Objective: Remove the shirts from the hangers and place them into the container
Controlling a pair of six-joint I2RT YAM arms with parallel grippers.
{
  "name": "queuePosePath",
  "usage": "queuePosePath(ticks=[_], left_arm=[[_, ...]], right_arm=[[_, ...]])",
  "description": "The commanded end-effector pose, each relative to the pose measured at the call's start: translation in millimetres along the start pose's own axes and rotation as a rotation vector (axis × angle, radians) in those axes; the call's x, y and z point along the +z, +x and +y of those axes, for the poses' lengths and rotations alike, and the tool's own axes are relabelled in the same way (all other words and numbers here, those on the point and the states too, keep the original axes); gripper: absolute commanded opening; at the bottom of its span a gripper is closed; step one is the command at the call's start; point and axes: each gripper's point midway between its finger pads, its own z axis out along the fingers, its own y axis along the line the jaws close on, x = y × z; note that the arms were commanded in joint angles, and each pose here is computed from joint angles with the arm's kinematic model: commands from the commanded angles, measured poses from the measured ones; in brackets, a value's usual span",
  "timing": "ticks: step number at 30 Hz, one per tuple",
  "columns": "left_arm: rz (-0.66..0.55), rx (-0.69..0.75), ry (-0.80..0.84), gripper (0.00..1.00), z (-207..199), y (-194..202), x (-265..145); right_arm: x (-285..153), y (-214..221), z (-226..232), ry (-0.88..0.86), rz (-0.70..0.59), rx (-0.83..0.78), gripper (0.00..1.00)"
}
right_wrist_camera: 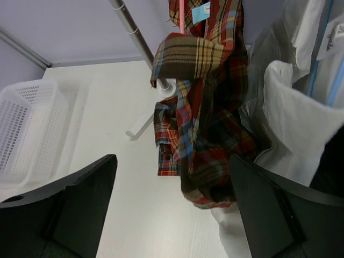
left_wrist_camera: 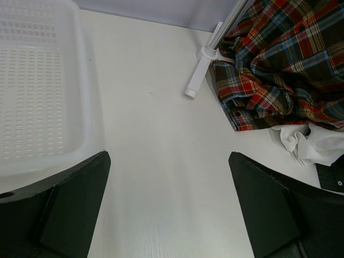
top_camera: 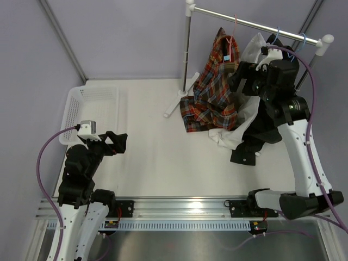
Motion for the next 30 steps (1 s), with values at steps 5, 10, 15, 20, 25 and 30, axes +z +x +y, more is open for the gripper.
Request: queuePosePath(ticks=[5, 10, 15, 20, 25, 30], left_arm=[[-0.063, 0.012, 0.016, 0.99, -3.7, -13.5, 0.4], [-0.059, 0.012, 0.018, 0.99, -4.0, -12.8, 1.0], [-0.057, 0.011, 0.019, 0.99, -4.0, -11.8, 1.4], [-0.056, 0.012, 0.022, 0.99, -4.6, -12.0, 1.4], [-0.055, 0.012, 0.020, 0.99, -4.2, -11.7, 1.4], [-0.051, 0.012, 0.019, 0.99, -3.7, -10.7, 2.5]], right_arm=[[69.5, -17.7, -4.1, 0.048, -0.017, -0.027, 0.85], [98.7, -13.6, -7.7, 0.083, -0.013, -0.036, 0.75], [113.1, -9.8, -14.9, 0.112, -0.020, -0.058, 0.49], [109.8, -18.4, -13.7, 0.109, -0.054, -0.082, 0.24], [101.6, -28.3, -5.2, 0.075, -0.077, -0.114, 0.00], [73.8, -54.6, 13.6, 0.019, -0.146, -0.156, 0.00]])
